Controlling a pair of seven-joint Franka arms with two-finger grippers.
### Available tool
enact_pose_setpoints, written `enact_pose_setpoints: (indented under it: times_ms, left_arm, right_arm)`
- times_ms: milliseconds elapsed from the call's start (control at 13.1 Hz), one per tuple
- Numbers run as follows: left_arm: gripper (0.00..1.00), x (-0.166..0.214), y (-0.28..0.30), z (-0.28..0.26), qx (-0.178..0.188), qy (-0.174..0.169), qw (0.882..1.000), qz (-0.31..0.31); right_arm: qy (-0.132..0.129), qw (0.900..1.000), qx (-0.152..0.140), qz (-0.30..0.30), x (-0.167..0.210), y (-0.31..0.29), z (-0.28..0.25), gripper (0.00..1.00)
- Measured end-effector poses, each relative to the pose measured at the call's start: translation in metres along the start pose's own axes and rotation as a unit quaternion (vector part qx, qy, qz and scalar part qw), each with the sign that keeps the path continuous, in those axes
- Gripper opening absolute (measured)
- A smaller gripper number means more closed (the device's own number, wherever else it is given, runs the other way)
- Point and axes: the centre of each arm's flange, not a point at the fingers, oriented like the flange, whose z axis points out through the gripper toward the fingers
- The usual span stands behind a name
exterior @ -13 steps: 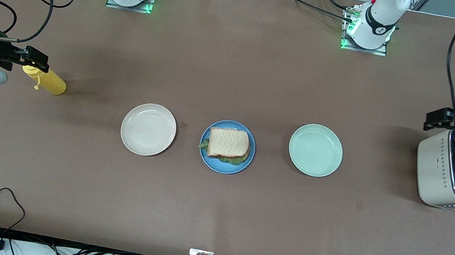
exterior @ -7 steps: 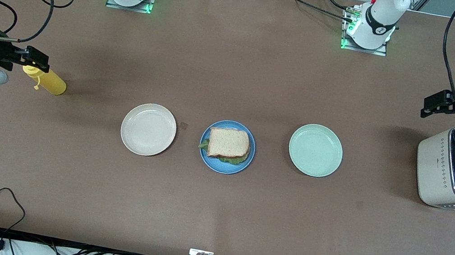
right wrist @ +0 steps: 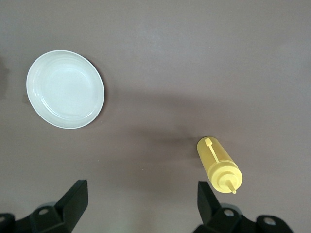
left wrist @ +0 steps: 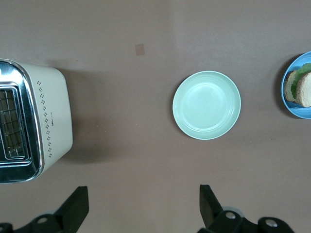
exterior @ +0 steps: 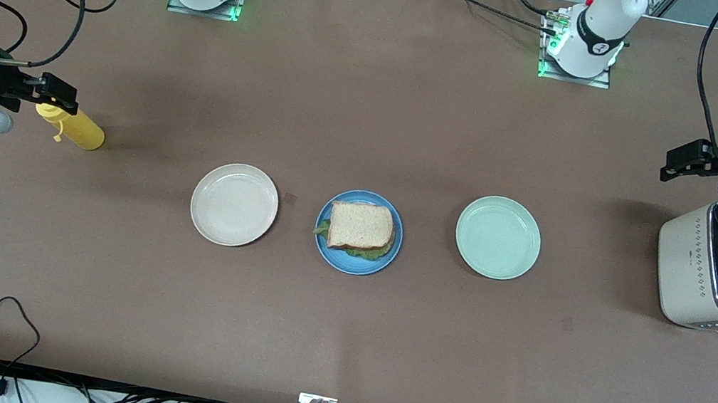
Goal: Make sandwich in blue plate with both arms
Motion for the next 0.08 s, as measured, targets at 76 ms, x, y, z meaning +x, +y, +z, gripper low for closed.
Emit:
enact_pose_setpoints:
  times_ms: [76]
  left_arm:
    - [1.00, 0.0001, 0.0008, 0.0033, 0.011, -0.006, 1.000, 0.003]
  right_arm:
    - [0.000, 1.000, 0.000, 0.000, 0.0000, 0.0000, 0.0000, 1.00]
